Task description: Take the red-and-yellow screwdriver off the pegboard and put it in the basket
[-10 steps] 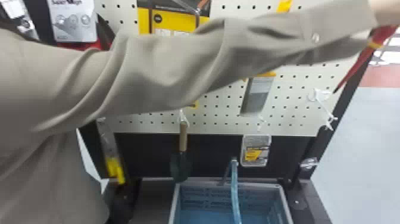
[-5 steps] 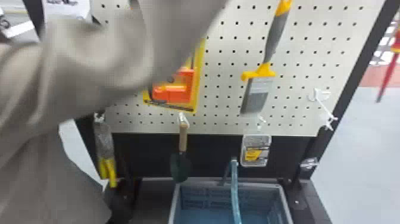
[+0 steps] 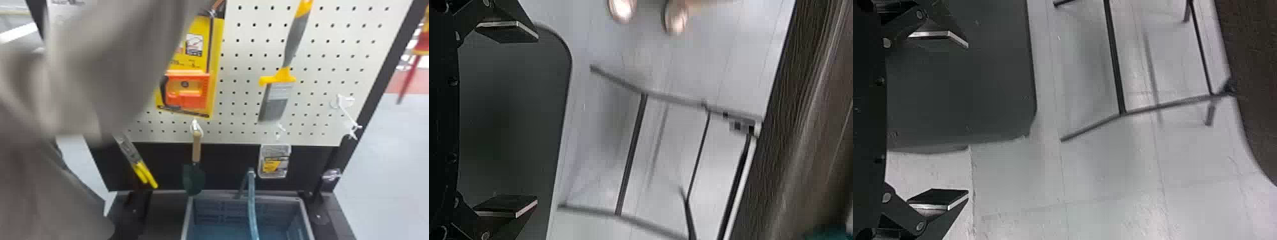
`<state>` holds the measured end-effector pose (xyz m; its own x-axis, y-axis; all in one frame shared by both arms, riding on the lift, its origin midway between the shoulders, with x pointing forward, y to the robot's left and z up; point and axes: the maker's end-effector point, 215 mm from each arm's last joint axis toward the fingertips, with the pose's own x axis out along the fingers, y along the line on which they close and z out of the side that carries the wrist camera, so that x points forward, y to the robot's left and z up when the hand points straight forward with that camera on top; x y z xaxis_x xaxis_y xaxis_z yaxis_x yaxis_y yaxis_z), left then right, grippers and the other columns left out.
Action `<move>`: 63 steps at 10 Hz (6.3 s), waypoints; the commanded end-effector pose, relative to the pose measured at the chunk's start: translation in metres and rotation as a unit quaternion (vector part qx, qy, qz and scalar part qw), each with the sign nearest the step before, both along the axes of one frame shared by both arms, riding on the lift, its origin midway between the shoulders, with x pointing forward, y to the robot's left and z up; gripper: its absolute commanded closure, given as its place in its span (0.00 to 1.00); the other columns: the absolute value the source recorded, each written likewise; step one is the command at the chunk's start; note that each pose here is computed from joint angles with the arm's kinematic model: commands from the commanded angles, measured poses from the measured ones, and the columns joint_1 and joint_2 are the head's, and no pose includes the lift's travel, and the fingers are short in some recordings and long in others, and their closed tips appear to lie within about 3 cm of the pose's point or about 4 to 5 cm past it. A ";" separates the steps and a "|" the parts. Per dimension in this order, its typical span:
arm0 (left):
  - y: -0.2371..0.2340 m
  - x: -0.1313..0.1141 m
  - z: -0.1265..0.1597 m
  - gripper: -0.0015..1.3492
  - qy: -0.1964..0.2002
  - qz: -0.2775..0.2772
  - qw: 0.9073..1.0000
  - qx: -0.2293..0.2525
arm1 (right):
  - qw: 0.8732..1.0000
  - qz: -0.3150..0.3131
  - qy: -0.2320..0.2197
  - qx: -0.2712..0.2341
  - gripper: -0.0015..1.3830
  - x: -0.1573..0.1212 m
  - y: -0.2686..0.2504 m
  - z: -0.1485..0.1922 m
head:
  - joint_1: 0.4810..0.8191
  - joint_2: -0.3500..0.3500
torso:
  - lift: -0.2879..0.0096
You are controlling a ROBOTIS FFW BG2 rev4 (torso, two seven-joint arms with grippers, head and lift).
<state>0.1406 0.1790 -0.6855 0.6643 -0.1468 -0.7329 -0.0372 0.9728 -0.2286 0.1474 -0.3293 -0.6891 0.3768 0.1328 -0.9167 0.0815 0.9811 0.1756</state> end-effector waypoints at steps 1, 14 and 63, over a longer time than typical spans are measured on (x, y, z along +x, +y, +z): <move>0.015 0.029 -0.016 0.11 0.017 -0.068 0.997 0.014 | 1.000 -0.003 0.005 0.004 0.17 -0.008 0.001 -0.002 | 0.20 0.50 | 0.63; 0.010 0.033 -0.055 0.07 0.076 -0.128 0.987 -0.058 | 0.997 0.024 0.057 0.045 0.32 -0.006 0.032 -0.015 | 0.20 0.50 | 0.63; 0.100 0.127 0.356 0.00 -0.355 0.191 0.908 0.111 | 0.773 0.093 -0.586 -0.224 0.36 0.179 0.039 0.543 | 0.20 0.50 | 0.63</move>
<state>0.2662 0.2804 -0.3290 0.9511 0.2981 -0.0808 -0.3063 0.9442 -0.1214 0.3265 -0.2926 -0.1539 0.9966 0.0509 0.0643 -0.0258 0.9389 -0.3431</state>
